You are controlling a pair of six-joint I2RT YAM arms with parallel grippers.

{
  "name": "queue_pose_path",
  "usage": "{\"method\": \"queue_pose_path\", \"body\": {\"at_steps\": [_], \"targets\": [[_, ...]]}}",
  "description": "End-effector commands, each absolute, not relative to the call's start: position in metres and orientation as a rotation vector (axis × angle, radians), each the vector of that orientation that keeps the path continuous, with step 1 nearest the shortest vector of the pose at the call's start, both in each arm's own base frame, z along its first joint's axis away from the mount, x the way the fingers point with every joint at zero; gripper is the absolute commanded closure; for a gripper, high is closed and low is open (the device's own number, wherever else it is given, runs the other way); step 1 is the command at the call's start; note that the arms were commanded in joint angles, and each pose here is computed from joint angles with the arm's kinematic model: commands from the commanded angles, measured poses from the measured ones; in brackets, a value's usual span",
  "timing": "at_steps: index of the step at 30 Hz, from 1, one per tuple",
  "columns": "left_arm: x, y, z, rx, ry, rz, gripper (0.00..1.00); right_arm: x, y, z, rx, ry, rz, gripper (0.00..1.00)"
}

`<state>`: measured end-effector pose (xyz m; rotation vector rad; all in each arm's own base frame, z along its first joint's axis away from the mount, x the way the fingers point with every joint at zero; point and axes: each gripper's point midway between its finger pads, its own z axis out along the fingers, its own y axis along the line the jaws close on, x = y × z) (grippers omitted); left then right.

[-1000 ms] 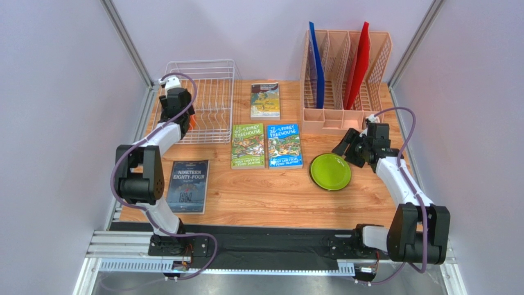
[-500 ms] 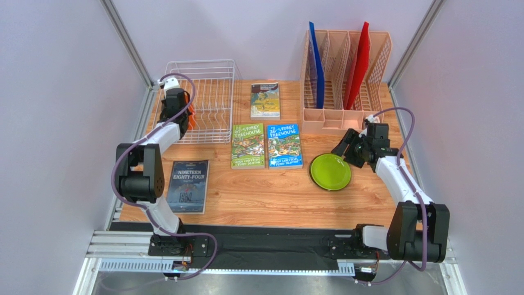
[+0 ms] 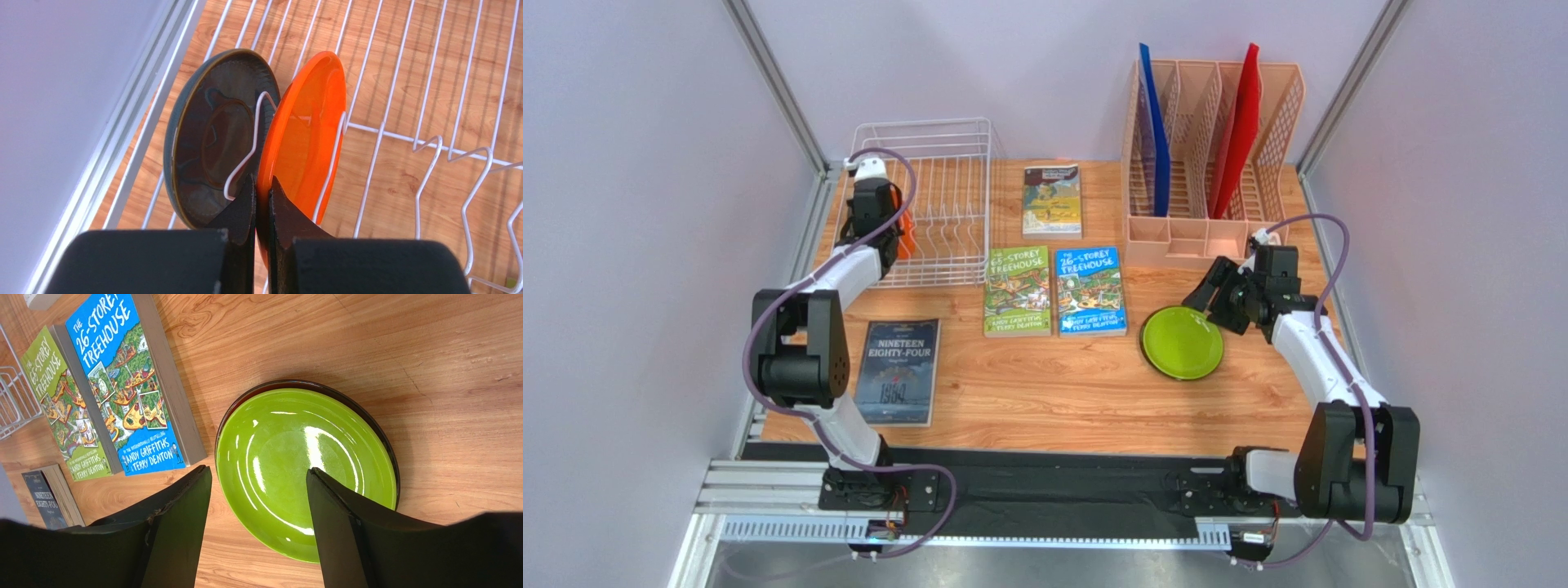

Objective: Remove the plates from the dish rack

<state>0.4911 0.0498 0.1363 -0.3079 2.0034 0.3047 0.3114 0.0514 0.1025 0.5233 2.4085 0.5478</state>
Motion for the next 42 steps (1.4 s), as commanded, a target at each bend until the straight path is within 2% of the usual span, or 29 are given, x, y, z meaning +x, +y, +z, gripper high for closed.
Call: {"method": "queue_pose_path", "body": {"at_steps": [1, 8, 14, 20, 28, 31, 42], "targets": [[0.48, 0.053, 0.201, -0.323, 1.864, 0.347, 1.0, 0.323, 0.055, 0.122, 0.458, 2.343, 0.564, 0.36], [0.45, 0.053, 0.251, -0.307, 1.728, 0.565, 1.0, 0.319, 0.057, 0.128, 0.436, 2.339, 0.542, 0.36], [0.42, 0.048, 0.283, -0.331, 1.675, 0.59, 1.0, 0.311, 0.06, 0.139, 0.418, 2.316, 0.54, 0.36], [0.395, 0.01, 0.287, -0.298, 1.746, 0.268, 1.0, 0.303, 0.071, 0.161, 0.379, 2.274, 0.608, 0.35], [0.356, -0.114, 0.266, -0.152, 1.832, -0.554, 1.0, 0.294, 0.117, 0.198, 0.222, 2.161, 0.831, 0.32], [0.342, -0.147, 0.256, -0.134, 1.827, -0.756, 1.0, 0.29, 0.139, 0.206, 0.157, 2.141, 0.902, 0.32], [0.31, -0.216, 0.231, -0.077, 1.879, -1.026, 1.0, 0.285, 0.209, 0.215, 0.004, 2.096, 1.086, 0.29]]}}
